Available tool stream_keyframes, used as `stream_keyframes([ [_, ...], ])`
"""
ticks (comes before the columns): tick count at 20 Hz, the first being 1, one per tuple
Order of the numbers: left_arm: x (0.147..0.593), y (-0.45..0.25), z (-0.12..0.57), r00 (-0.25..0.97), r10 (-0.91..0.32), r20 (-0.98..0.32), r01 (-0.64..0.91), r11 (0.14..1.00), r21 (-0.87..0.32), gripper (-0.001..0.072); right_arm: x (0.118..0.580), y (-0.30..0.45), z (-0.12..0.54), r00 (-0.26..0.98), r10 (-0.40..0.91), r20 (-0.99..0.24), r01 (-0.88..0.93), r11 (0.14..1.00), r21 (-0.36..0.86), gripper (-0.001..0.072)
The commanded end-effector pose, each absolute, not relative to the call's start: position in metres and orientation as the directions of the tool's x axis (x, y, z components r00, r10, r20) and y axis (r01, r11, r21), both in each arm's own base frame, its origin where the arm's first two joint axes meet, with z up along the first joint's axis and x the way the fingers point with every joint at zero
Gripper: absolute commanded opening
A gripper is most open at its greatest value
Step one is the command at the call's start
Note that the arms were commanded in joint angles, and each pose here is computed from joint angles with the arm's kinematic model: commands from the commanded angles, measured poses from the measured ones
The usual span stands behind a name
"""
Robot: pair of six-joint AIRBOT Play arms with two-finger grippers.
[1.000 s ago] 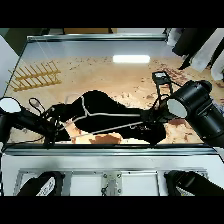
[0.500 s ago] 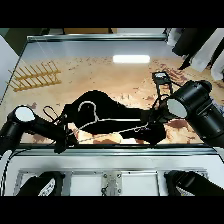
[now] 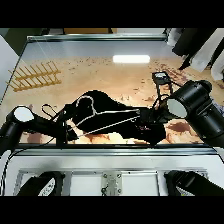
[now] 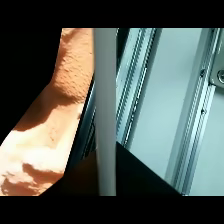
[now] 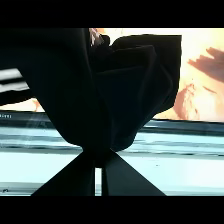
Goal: Fold the clothes and pants, and hang the long-sleeved shirts on hangers.
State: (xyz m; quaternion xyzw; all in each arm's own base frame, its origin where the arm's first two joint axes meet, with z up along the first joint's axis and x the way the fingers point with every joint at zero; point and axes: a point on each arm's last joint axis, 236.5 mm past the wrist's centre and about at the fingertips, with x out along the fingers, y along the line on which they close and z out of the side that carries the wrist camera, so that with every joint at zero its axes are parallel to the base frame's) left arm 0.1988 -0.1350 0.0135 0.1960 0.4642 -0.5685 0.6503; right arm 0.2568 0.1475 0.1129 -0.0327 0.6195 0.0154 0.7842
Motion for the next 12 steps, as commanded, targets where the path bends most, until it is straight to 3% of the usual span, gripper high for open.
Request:
stream_keyframes([
  [1, 0.201, -0.136, 0.013, -0.067, -0.558, -0.827, 0.923, 0.28, -0.264, 0.0017, 0.257, 0.148, 0.113, 0.231, -0.016, -0.973, -0.064, 0.997, -0.032, 0.0033],
  [12, 0.219, -0.169, 0.013, 0.02, -0.561, -0.828, 0.978, 0.184, -0.101, 0.0017, 0.264, 0.152, 0.132, 0.278, 0.016, -0.961, -0.137, 0.99, -0.023, 0.0032],
])
